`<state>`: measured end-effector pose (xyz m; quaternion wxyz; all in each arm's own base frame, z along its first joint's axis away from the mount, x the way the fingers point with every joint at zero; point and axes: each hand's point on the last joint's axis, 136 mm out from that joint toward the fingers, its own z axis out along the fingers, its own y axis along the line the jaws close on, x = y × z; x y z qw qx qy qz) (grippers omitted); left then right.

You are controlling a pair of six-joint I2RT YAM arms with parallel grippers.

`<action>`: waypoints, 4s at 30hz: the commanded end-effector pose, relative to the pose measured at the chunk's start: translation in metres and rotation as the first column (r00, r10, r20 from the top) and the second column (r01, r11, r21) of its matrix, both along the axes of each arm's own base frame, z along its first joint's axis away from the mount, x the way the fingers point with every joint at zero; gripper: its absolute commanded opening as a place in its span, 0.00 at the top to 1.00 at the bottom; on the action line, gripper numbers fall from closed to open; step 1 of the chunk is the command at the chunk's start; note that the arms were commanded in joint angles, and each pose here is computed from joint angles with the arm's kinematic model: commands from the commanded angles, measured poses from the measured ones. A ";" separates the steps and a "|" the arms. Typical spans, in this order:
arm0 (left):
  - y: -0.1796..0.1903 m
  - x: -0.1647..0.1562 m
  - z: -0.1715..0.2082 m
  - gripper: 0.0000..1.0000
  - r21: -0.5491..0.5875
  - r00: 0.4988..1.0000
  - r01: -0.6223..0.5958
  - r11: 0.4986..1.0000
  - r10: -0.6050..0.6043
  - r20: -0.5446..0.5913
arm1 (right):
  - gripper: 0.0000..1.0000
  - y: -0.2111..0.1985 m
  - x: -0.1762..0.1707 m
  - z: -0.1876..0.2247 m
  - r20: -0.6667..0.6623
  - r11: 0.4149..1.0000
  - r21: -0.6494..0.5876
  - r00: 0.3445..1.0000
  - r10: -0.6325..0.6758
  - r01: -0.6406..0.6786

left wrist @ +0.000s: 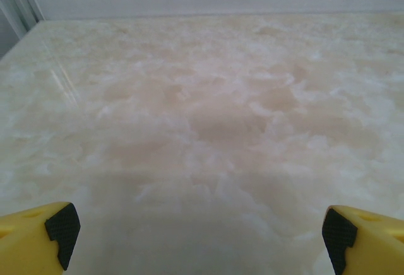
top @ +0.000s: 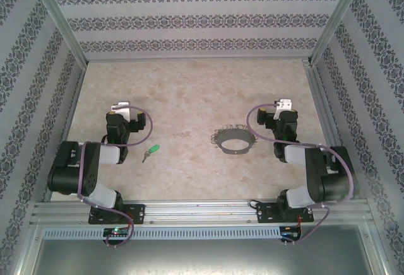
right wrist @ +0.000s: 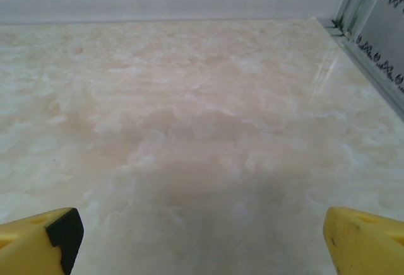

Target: Put the keys on the keyring

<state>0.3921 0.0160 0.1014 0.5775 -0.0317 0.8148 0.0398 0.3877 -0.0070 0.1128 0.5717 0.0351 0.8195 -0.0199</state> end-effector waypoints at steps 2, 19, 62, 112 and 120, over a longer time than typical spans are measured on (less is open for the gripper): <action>0.001 0.000 0.022 0.00 0.007 1.000 -0.008 1.000 0.008 0.000 | 0.02 0.003 0.002 0.036 0.005 1.000 -0.003 1.000 -0.006 0.006; -0.096 0.003 0.094 0.00 -0.465 0.979 0.173 0.868 -0.202 -0.014 | 0.10 0.046 -0.046 0.031 -0.231 0.814 0.577 0.969 0.084 0.067; -0.367 -0.072 -0.070 0.04 0.090 0.655 0.548 0.832 -0.359 -0.665 | 0.02 -0.004 -0.088 -0.016 -0.512 0.787 0.420 0.834 -0.205 0.451; -0.203 -0.031 -0.075 0.03 0.145 0.754 0.279 0.949 -0.123 -0.645 | 0.29 0.217 -0.120 -0.046 -0.477 0.763 0.641 0.739 0.476 -0.078; -0.204 -0.029 -0.073 0.03 0.126 0.755 0.277 0.953 -0.135 -0.642 | 0.35 0.246 -0.130 -0.065 -0.506 0.755 0.649 0.687 0.522 -0.095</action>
